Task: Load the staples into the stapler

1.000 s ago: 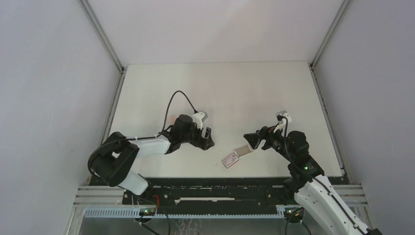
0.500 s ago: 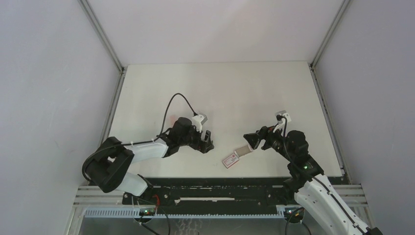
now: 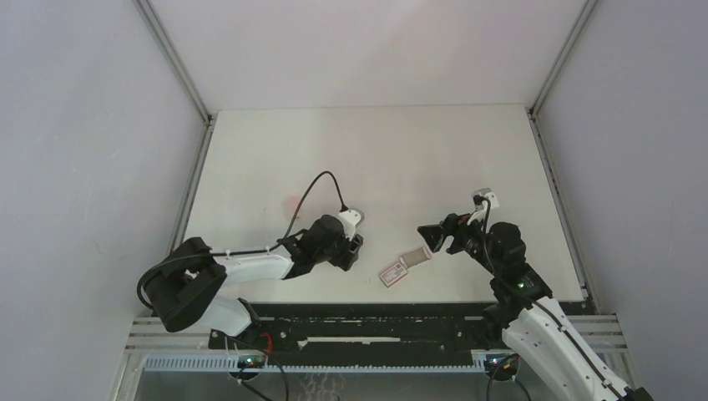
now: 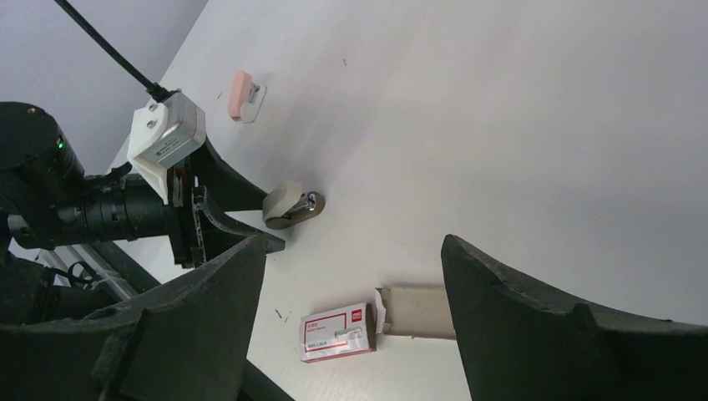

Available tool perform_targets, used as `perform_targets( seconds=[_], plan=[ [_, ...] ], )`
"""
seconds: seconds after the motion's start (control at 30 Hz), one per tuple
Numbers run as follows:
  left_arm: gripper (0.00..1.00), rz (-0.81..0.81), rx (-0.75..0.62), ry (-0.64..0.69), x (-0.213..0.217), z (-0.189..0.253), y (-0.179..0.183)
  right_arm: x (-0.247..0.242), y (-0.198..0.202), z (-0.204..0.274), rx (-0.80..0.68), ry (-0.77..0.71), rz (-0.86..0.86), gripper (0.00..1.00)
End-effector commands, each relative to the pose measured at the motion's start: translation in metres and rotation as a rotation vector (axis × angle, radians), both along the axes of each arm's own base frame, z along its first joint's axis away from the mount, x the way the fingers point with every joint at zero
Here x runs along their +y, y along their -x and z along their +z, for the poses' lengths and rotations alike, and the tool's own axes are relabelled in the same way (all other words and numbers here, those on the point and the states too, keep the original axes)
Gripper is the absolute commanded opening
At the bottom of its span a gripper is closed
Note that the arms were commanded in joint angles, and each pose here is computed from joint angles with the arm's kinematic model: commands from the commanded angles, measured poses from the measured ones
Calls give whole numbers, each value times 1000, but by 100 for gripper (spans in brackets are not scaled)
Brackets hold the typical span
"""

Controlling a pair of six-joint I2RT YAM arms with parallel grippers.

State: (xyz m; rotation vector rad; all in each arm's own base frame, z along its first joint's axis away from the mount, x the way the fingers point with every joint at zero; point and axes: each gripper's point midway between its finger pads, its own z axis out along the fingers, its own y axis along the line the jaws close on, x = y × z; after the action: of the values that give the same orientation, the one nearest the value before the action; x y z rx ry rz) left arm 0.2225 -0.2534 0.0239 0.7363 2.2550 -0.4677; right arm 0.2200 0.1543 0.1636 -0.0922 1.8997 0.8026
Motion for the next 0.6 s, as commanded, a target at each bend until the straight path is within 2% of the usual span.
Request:
perform_targets(
  seconds=[0.0, 0.13, 0.57],
  plan=[
    [61, 32, -77, -32, 0, 11, -14, -5, -7, 5, -37, 0, -37, 77],
    [56, 27, -84, -37, -2, 12, -15, -7, -8, 3, -31, 3, -52, 77],
    [51, -15, -104, -49, -10, 13, -19, -4, -7, 4, -36, -1, -31, 78]
  ],
)
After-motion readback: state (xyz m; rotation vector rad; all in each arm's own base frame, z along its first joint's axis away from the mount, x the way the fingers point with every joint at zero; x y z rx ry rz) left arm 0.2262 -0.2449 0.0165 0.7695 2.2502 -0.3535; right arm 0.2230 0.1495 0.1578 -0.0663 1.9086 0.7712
